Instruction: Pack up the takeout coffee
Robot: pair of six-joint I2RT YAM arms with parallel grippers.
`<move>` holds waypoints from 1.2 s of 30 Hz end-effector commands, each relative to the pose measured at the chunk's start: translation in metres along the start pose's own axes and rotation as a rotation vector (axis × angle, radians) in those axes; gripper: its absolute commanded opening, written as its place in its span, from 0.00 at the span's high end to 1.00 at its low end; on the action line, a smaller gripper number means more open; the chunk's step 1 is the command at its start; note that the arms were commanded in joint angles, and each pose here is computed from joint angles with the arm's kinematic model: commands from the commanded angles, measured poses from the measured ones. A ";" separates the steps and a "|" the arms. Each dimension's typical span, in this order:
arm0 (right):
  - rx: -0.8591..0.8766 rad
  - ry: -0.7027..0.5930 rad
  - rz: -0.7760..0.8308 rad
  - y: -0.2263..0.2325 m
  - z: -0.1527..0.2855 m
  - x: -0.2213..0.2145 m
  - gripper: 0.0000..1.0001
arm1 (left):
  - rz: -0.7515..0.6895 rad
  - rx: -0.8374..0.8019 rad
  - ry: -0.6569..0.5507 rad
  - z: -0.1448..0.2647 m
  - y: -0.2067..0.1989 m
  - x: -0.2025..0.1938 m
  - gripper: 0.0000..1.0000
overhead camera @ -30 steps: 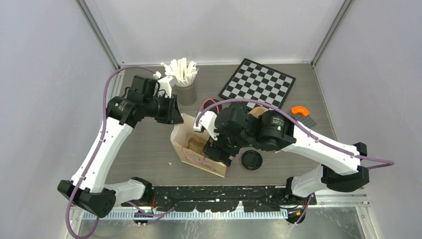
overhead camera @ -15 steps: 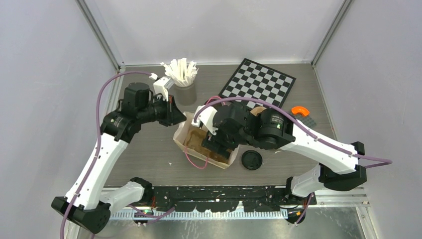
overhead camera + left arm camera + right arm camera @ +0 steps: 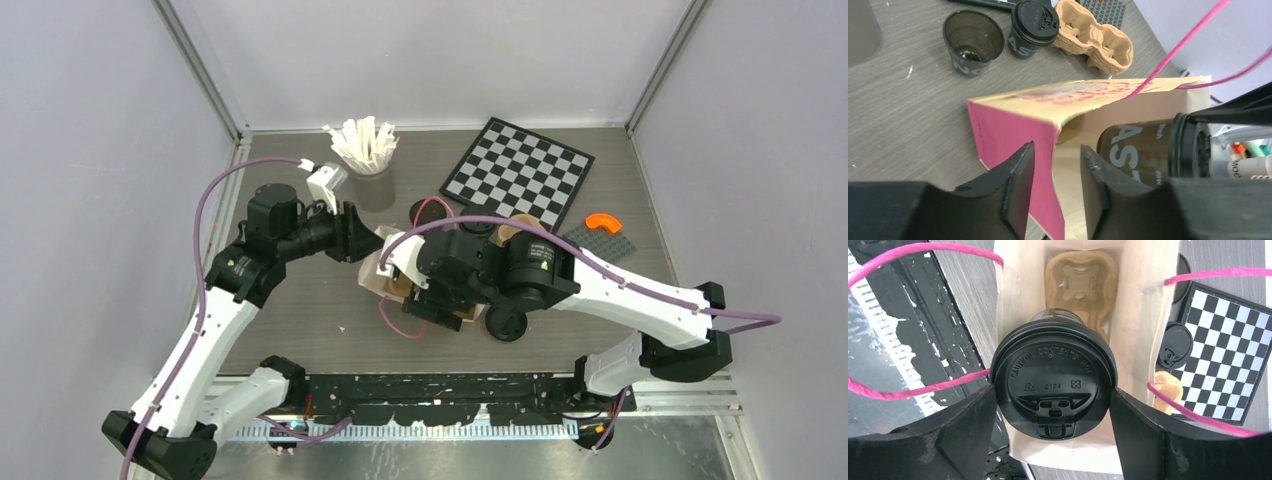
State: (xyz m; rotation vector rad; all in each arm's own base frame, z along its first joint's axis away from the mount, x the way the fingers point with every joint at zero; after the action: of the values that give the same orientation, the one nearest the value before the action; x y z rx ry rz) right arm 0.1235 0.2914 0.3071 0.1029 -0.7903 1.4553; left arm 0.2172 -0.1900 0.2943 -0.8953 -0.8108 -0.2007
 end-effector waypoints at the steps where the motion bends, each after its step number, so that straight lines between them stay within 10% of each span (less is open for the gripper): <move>1: -0.026 0.003 0.045 0.005 -0.004 -0.002 0.21 | 0.009 0.027 -0.035 0.019 -0.010 0.008 0.50; 18: -0.099 0.035 0.153 0.029 -0.013 -0.020 0.21 | 0.176 0.157 0.174 0.070 -0.008 -0.057 0.38; 36: -0.106 0.057 0.196 0.037 -0.021 -0.013 0.21 | 0.092 0.202 0.076 0.055 0.013 -0.043 0.42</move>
State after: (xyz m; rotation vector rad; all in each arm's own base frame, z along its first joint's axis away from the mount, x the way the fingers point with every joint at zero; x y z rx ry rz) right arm 0.0982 0.2905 0.2601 -0.0990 -0.7999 1.6084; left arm 0.1446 -0.1475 0.2667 -0.7407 -0.5937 -0.0659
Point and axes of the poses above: each gripper's point midway between its finger pads, its own z axis back along the fingers, its own y axis along the line the jaws close on, x = y × z, the point moved 1 cm from there along z, back along the fingers, and after that the axes turned 12 degrees about z, right-handed, at the moved point
